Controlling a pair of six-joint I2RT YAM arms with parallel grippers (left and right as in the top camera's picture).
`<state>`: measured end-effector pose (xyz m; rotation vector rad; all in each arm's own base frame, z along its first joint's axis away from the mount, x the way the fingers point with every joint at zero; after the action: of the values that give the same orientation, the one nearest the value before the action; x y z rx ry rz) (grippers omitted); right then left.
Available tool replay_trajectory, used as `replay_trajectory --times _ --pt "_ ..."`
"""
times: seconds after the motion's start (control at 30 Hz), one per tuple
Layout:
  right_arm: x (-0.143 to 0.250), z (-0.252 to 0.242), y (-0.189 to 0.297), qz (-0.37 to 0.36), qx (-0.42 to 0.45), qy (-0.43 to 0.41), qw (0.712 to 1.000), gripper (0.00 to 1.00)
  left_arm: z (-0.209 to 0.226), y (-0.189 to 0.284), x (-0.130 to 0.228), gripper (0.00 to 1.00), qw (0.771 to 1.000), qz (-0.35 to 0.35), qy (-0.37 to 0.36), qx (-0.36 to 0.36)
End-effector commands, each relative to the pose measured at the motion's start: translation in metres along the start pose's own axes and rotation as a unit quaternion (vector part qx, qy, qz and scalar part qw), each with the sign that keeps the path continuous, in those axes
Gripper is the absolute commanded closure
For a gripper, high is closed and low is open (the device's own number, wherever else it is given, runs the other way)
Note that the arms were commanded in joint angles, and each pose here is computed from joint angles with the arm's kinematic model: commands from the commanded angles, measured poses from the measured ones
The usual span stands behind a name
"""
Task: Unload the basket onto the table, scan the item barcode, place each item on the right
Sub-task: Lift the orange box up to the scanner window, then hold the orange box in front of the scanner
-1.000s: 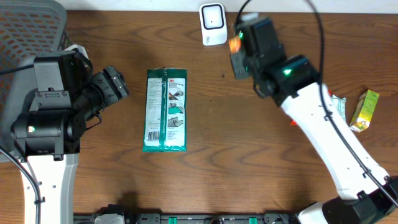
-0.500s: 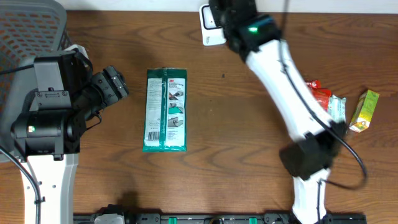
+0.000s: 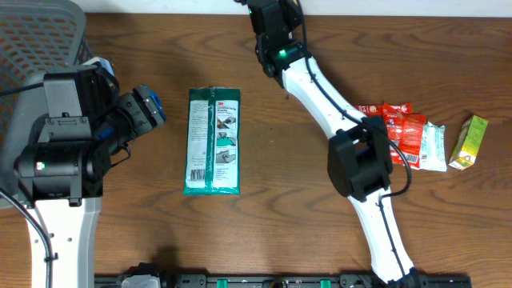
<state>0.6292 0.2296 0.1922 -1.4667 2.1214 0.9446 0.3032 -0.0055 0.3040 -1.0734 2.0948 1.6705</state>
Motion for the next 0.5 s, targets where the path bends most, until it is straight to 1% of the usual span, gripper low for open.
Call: replay_trajectory --times 0.0,0.2,0.37,0.47 --pt "0.008 0.026 -0.003 0.01 0.001 0.07 0.997 0.99 0.001 0.001 -0.002 0.14 1.0 -0.002 0.0 -0.002" --pt "0.029 0.052 -0.014 0.026 -0.01 0.089 0.996 0.99 0.001 0.001 -0.002 0.14 1.0 -0.002 0.0 -0.002" --pt "0.028 0.047 -0.015 0.026 0.006 0.082 0.996 0.99 0.001 0.001 -0.002 0.14 1.0 -0.002 0.0 -0.002" --pt "0.027 0.043 -0.015 0.027 0.016 0.096 0.995 0.99 0.001 0.001 -0.002 0.14 1.0 -0.002 0.0 -0.002"
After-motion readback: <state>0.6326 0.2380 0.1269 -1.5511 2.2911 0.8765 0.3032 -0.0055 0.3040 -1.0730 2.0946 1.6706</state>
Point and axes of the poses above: each gripper's point midway between its finger pads, its own y axis back along the fingers, its own z axis along the line the jaws close on, x = y × z, the point moved 1 cm from there along y, back along the fingers, and after that the axes turned 4 degrees about -y, right-handed, at the moved point
